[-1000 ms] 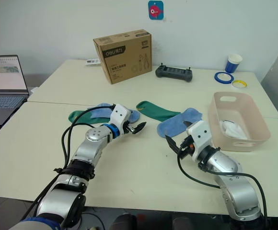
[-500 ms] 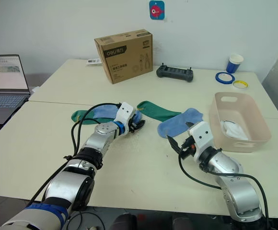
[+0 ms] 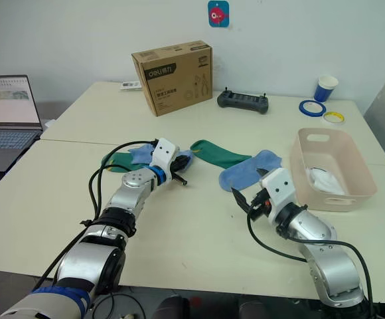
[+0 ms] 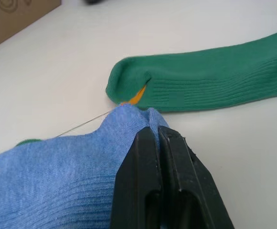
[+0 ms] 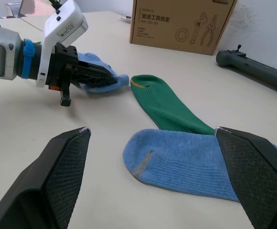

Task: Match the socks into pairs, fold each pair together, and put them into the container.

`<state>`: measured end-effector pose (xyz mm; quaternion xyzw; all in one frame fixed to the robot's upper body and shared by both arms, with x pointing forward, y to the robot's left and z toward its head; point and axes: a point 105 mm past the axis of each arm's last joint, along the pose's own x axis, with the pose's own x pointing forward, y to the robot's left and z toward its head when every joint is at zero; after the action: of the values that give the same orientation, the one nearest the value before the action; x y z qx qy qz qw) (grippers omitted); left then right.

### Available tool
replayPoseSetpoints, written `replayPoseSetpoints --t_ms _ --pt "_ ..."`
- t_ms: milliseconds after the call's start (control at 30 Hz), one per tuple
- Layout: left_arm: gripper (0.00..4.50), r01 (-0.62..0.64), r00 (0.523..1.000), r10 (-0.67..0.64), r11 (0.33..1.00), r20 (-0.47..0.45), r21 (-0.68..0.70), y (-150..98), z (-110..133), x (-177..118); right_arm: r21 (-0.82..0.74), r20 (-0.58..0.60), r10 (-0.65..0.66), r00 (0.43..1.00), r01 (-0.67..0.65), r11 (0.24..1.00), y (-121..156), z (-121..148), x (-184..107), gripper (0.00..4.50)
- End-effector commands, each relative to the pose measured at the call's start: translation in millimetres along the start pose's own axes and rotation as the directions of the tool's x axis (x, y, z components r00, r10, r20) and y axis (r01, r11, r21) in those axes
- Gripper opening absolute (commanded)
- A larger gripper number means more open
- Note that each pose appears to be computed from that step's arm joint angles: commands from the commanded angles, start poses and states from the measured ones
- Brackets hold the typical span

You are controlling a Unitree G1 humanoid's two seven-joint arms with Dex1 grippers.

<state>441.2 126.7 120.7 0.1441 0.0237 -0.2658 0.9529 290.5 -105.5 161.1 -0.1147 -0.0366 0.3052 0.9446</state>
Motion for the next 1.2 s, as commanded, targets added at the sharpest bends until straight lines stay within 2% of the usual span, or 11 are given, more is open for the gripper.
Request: replayPoseSetpoints --t_ms 33,200,333,433,567,600,667,833,967,1067,1200 --pt "0.03 -0.015 0.987 0.009 0.999 0.158 0.035 11.0 37.4 -6.5 -0.028 0.047 0.013 0.999 -0.012 1.000 0.9 11.4 0.7 4.50" --pt "0.03 0.125 0.956 -0.162 0.979 0.243 0.162 -1.3 60.7 -26.7 -0.024 0.047 0.009 0.999 -0.008 1.000 0.0 10.8 0.0 4.50" --pt "0.03 0.305 0.904 -0.362 0.920 0.229 0.247 -27.5 62.8 -47.3 -0.029 0.033 0.001 0.999 0.000 1.000 -4.4 7.4 -3.8 4.50" --pt "0.03 0.564 0.789 -0.598 0.795 0.137 0.223 -67.3 56.4 -77.5 -0.046 0.005 0.008 1.000 -0.008 0.999 -11.1 1.8 -11.6 4.50" --pt "0.03 0.756 0.650 -0.760 0.642 -0.025 0.129 -105.2 27.0 -112.7 -0.073 -0.025 0.009 1.000 -0.010 0.997 -22.0 -3.4 -19.4 4.50" --pt "0.03 0.779 0.625 -0.779 0.618 -0.054 0.103 -111.2 20.3 -119.0 -0.077 -0.029 0.008 1.000 -0.011 0.997 -24.0 -3.9 -20.4 4.50" --pt "0.03 0.793 0.608 -0.790 0.602 -0.075 0.090 -118.1 15.7 -123.3 -0.084 -0.032 0.010 0.999 -0.012 0.996 -27.4 -3.6 -21.1 4.50" --pt "0.03 0.805 0.593 -0.805 0.593 0.010 -0.028 -143.1 23.1 -119.4 -0.091 -0.049 0.003 0.999 -0.007 0.996 -35.6 -6.9 -25.8 4.50" --pt "0.03 0.835 0.530 -0.848 0.516 0.025 -0.191 -156.1 13.1 -125.5 -0.096 -0.064 0.012 0.998 -0.018 0.995 -37.5 -10.6 -27.6 4.50" --pt "0.71 0.825 0.538 -0.842 0.514 0.048 -0.233 -158.3 11.2 -124.3 -0.093 -0.077 0.020 0.997 -0.028 0.995 -37.1 -14.7 -29.6 4.50" --pt "1.88 0.822 0.537 -0.842 0.510 0.046 -0.254 -156.5 9.2 -127.2 -0.081 -0.097 0.026 0.995 -0.034 0.996 -35.7 -21.6 -34.4 4.50"
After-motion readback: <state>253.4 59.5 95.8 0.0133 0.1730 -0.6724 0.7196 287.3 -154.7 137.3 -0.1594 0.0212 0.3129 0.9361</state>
